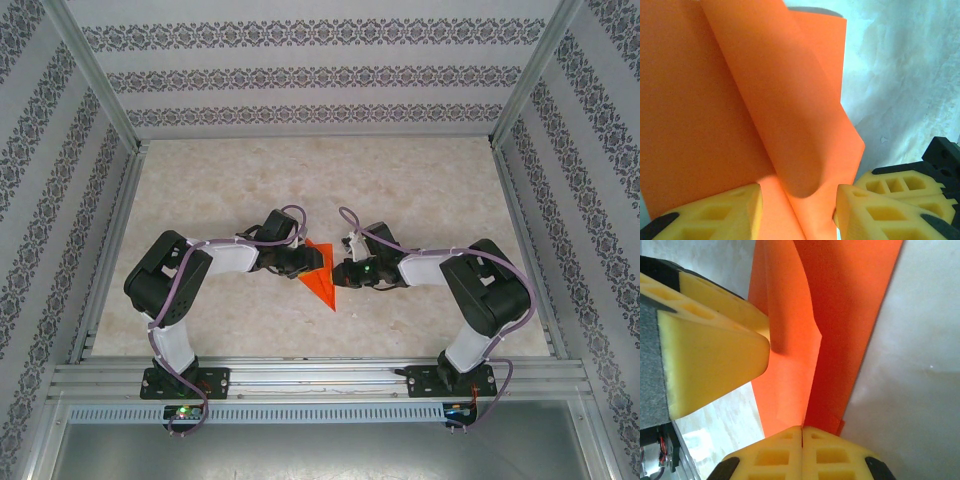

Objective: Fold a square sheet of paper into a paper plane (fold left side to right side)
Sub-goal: Fourth fold the wing at the center of the table.

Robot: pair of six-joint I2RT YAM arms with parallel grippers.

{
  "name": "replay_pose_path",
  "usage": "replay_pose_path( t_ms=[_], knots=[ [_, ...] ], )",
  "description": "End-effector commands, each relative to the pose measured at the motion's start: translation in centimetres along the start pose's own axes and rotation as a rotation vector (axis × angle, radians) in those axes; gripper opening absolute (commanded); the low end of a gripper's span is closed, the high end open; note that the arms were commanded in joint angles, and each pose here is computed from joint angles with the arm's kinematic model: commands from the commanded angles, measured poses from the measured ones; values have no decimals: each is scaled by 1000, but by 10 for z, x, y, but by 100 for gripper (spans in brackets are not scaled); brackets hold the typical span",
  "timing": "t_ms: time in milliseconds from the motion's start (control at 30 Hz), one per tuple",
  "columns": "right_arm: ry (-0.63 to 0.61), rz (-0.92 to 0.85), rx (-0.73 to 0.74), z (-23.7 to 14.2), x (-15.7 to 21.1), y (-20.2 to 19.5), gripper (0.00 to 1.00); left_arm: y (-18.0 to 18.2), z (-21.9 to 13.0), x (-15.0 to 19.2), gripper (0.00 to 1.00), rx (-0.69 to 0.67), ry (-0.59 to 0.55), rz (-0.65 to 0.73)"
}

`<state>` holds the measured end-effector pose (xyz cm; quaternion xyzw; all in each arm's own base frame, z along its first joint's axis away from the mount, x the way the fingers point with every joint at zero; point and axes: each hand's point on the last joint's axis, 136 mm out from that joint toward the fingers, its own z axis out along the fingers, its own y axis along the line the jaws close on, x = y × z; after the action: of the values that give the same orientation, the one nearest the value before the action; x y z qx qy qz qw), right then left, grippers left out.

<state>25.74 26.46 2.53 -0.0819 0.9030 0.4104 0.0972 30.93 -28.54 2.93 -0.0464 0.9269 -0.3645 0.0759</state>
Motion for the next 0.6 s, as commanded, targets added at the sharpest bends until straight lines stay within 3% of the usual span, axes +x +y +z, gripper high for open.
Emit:
replay_pose_path(
  t_ms=[0,567],
  knots=[
    [-2,-18,26,2,-4,-3,0,30,9,14,44,-110,32,-17],
    [24,-1,73,7,0,-14,0,30,9,14,45,-110,34,-17]
  ],
)
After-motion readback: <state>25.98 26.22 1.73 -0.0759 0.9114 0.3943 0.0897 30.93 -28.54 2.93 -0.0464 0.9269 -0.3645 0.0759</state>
